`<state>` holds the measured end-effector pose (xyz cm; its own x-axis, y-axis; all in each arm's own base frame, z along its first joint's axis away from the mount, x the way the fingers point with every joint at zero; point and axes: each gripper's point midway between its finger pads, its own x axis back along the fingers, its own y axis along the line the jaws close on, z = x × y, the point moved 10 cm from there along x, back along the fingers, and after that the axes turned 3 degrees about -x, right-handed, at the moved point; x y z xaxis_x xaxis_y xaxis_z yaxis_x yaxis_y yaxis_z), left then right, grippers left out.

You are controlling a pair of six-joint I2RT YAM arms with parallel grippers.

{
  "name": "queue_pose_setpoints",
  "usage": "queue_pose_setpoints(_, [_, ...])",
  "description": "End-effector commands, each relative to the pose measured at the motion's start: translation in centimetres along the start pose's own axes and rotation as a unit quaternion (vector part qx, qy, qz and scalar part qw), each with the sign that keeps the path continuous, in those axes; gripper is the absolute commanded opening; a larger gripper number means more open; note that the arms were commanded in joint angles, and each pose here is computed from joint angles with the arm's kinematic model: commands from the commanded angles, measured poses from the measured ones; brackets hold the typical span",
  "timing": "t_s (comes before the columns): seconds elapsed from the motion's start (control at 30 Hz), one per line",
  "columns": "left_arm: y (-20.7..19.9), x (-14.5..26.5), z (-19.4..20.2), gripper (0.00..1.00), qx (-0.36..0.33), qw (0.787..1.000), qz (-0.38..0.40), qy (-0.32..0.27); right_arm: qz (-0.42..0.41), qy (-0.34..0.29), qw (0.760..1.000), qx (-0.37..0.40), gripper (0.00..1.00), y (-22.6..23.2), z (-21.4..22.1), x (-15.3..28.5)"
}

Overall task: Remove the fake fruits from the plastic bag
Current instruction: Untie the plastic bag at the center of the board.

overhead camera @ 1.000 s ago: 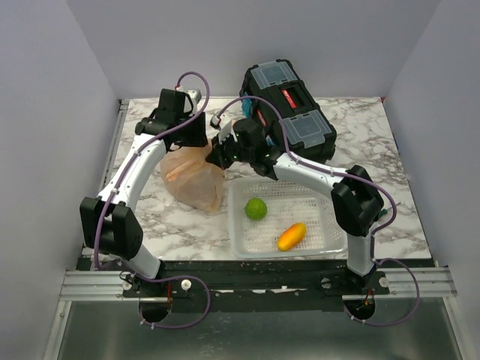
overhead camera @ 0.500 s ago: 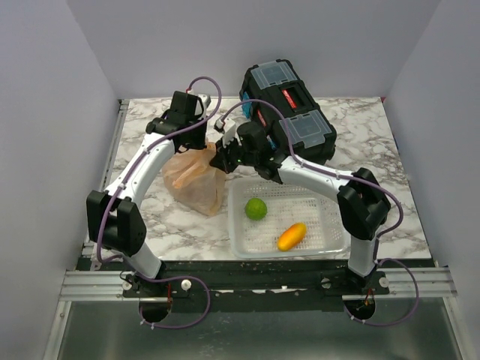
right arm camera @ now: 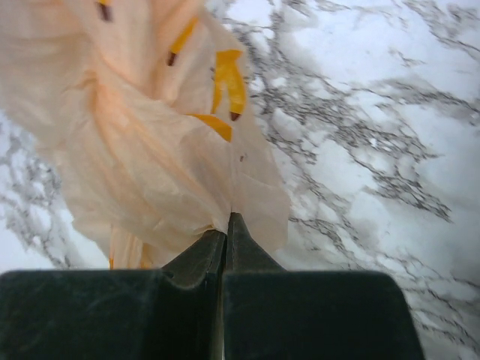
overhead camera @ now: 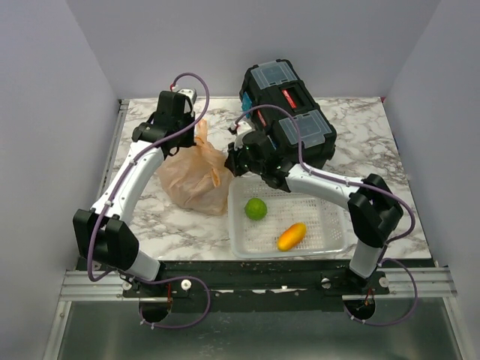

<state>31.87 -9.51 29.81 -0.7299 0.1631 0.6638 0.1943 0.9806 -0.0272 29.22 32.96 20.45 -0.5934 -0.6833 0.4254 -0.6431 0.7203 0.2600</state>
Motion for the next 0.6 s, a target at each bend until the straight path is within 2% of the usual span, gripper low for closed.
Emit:
queue_pose_setpoints(0.0, [1.2,1.5,-0.6,0.00,0.009,0.999,-0.033,-0.035,0.114,-0.012,0.992,-0.042,0.02,-1.3,-0.1,1.5])
queue_pose_setpoints(0.03, [1.1,1.6,-0.6,0.00,0.010,0.999,-0.027,-0.038,0.114,-0.006,0.993,-0.042,0.05,-1.3,-0.2,1.7])
queue_pose_setpoints(0.17, [0.5,1.7,-0.7,0.00,0.016,0.999,0.008,-0.037,0.024,-0.006,1.000,-0.019,0.21,0.5,-1.7,2.6])
queue_pose_setpoints(0.33, [0.3,1.4,-0.6,0.00,0.020,0.999,0.018,-0.029,0.002,-0.027,1.000,-0.001,0.39,2.4,-3.5,3.8])
queue_pose_setpoints(0.43, [0.0,1.4,-0.7,0.00,0.023,0.999,0.036,-0.024,-0.018,-0.039,0.999,0.014,0.46,3.6,-4.3,4.4])
queue_pose_setpoints(0.57, [-0.1,1.5,-0.8,0.00,0.025,0.998,0.043,-0.024,-0.043,-0.051,0.998,0.018,0.49,4.8,-5.4,4.2])
